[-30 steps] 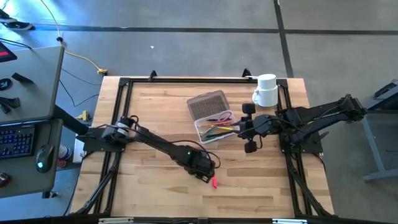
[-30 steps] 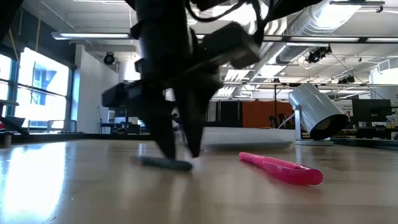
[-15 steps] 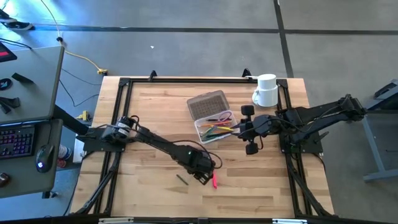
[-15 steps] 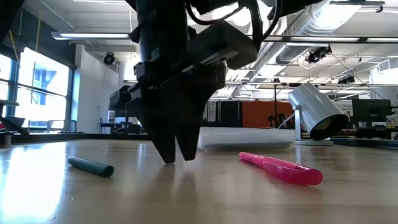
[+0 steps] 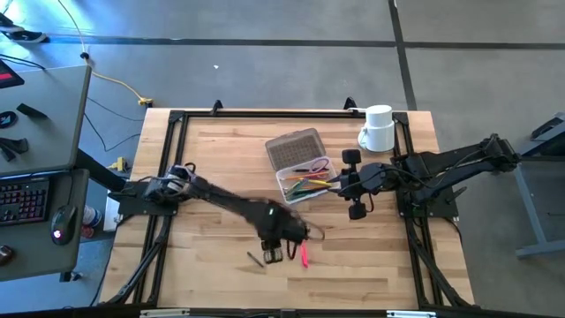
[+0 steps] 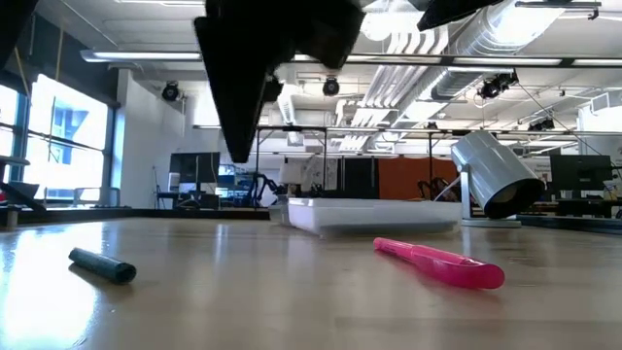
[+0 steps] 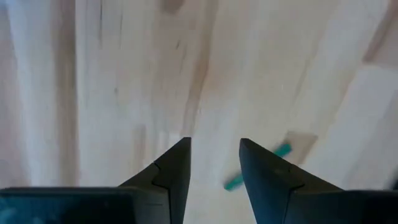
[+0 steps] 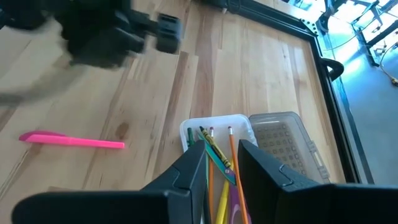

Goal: Pick & place school supplies into a supply box
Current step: Put the green crayon into the gray supply box

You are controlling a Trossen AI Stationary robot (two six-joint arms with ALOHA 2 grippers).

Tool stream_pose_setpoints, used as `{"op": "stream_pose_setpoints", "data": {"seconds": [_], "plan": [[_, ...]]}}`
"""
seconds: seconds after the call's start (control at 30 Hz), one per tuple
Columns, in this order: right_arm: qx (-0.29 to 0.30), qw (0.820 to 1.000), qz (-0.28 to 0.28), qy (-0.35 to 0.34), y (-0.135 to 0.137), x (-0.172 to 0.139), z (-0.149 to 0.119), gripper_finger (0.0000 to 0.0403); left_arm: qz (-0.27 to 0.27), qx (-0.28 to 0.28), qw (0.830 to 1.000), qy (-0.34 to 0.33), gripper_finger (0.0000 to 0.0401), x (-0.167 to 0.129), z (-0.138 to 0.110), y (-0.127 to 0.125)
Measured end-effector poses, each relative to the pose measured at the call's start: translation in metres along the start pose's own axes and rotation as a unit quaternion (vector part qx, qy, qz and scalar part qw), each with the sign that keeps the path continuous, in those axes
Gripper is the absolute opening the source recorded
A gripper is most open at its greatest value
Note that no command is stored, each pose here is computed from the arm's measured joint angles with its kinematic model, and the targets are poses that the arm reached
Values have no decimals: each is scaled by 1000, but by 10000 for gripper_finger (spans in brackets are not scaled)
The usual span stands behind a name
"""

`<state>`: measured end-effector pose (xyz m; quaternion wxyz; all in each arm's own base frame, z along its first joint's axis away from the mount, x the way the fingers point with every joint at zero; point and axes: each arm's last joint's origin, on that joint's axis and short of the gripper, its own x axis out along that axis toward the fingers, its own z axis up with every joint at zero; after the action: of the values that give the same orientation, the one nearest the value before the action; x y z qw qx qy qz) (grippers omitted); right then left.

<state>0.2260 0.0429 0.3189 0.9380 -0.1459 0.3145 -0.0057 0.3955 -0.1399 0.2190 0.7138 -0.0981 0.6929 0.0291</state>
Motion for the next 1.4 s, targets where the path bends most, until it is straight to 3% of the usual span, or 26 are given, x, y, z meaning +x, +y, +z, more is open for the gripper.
{"op": "stream_pose_setpoints", "data": {"seconds": [0.17, 0.4, 0.53, 0.63, 0.77, 0.97, 1.2, 1.4], "plan": [[0, 1000, 0, 0, 0, 0, 0, 79, 65, 100, 993, -24, 172, 5, -26, -38], [3, 1000, 1, 0, 0, 0, 0, 79, 49, 156, 987, -1, 172, 33, -67, -79], [3, 1000, 0, -1, 0, 0, 0, 79, 41, 259, 965, -27, 172, 46, -75, -92], [2, 1000, 0, -2, 0, 0, 0, 79, 87, 311, 945, -46, 172, 47, -75, -89], [2, 1000, 0, -3, 0, 0, 1, 79, 127, 310, 940, -60, 172, 46, -68, -81], [1, 1000, 0, -3, 0, 0, 1, 79, 77, 284, 955, -28, 172, 54, -51, -67], [1, 1000, 0, -2, 0, 0, 0, 79, 78, 272, 959, 8, 172, 71, -45, -58], [1, 1000, 0, 0, 0, 0, 0, 79, 91, 267, 959, 2, 172, 72, -43, -58]]}}
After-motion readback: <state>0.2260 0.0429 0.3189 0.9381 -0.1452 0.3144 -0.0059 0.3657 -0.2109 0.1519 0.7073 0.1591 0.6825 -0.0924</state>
